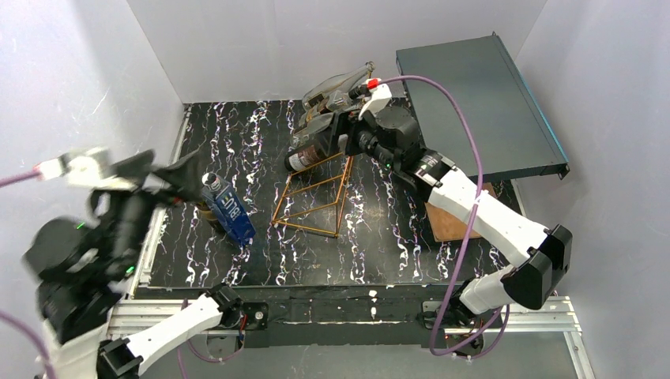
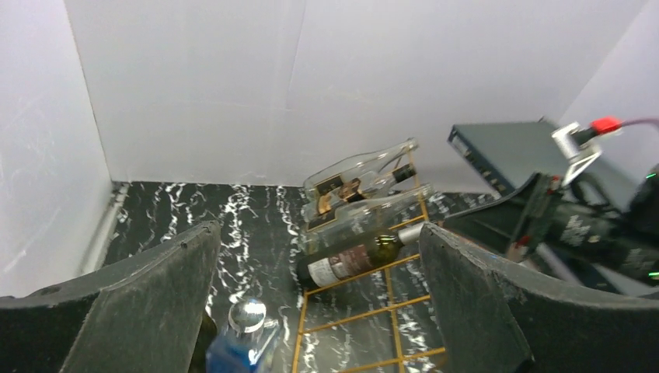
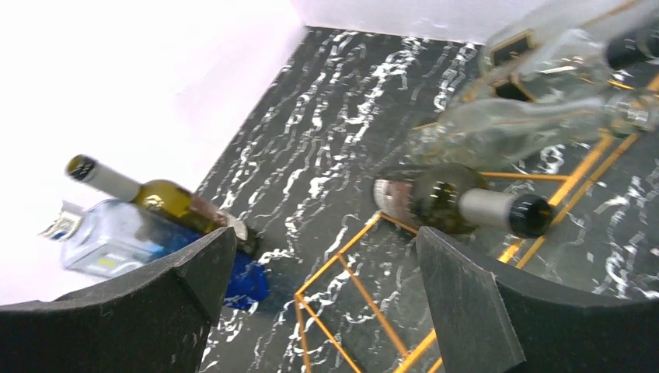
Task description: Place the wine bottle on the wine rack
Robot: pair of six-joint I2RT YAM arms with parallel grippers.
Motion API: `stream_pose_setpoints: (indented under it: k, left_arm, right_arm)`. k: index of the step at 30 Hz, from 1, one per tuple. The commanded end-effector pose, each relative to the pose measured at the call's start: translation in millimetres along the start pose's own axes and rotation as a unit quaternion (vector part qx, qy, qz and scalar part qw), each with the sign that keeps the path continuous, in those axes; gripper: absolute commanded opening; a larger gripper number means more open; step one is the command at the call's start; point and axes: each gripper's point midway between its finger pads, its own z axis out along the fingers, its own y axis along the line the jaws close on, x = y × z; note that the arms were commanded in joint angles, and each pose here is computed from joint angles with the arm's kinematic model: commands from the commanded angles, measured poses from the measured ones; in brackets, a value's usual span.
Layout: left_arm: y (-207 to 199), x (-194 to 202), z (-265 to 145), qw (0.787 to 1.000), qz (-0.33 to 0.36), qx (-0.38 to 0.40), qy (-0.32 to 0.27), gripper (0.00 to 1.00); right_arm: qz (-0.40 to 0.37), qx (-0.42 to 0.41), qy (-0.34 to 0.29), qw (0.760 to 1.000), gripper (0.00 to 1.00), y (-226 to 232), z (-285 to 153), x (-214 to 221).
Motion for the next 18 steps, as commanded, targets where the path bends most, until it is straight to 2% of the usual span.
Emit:
stream_pose_setpoints:
  k: [1, 7, 13, 18]
  left_arm:
    - [23, -4, -55, 0.994, -0.108, 0.016, 0.0, 0.99]
    - [47, -12, -86, 0.993, -0.12, 0.01, -0.012, 0.99]
    - [50, -3, -89, 0.994, -0.106, 0.004, 0.009, 0.99]
    - [46, 3, -85, 0.994, -0.105, 0.004, 0.022, 0.99]
  right_arm:
    - [-0.017, -0.063, -0.07, 0.995, 0.96, 57, -3, -36]
    - [-0.046, -0.115, -0.061, 0.99, 0.96, 123, 10, -16]
    - [-0.076, -0.147, -0.058, 0.984, 0.97, 181, 23, 6]
    - [-0.083, -0.15, -0.047, 0.984, 0.97, 206, 38, 18]
